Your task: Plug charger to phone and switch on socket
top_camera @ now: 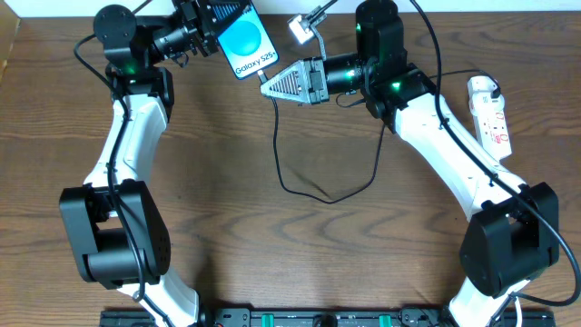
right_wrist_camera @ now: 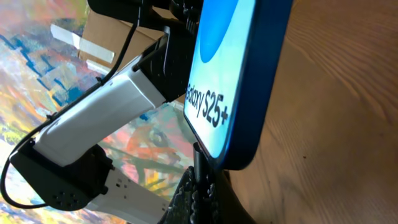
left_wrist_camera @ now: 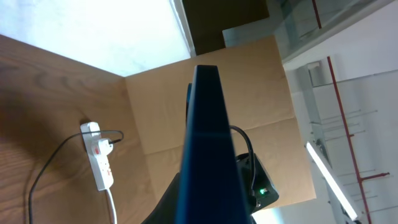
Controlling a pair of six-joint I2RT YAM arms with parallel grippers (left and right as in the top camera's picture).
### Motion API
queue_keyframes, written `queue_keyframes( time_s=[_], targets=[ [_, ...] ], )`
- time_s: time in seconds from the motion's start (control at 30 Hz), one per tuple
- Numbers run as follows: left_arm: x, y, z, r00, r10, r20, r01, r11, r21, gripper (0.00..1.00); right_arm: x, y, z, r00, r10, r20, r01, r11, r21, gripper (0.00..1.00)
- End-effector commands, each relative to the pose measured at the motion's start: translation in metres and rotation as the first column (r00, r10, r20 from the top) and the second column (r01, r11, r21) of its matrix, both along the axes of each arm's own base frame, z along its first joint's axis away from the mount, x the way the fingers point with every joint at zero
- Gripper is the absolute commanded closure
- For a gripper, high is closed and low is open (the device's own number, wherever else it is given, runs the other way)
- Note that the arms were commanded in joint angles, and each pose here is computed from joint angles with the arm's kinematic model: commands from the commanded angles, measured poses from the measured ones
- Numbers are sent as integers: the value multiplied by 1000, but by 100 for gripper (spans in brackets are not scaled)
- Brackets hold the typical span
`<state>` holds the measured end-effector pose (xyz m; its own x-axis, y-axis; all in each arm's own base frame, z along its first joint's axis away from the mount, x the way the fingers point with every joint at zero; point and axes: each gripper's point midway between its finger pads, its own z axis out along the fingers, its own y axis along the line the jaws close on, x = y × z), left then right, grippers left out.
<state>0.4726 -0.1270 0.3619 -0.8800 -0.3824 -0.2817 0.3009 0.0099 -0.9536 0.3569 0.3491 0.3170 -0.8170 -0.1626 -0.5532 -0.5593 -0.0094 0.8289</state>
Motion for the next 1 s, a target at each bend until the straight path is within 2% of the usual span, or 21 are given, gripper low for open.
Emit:
queue_keyframes(
  time_s=[0.0, 0.37, 0.67, 0.87, 0.97],
  targets=[
    [-19, -10, 14, 992, -78, 102, 73, 996, 52, 92, 6, 0, 9, 999, -39, -2, 39, 999, 6, 99],
    [-31, -22, 10, 980, -148, 131, 138, 987, 86, 93, 15, 2, 12, 996, -90, -18, 91, 996, 9, 99],
    [-31, -30, 11, 979, -150, 140, 139, 987, 82, 93, 37, 1, 14, 966, -224, -125, 224, 974, -13, 99],
    [-30, -29, 11, 979, -147, 140, 137, 987, 82, 93, 36, 1, 14, 969, -215, -124, 216, 976, -11, 99],
    [-27, -25, 12, 982, -128, 140, 118, 990, 77, 93, 34, -2, 2, 961, -215, -174, 208, 976, -56, 77]
  ],
)
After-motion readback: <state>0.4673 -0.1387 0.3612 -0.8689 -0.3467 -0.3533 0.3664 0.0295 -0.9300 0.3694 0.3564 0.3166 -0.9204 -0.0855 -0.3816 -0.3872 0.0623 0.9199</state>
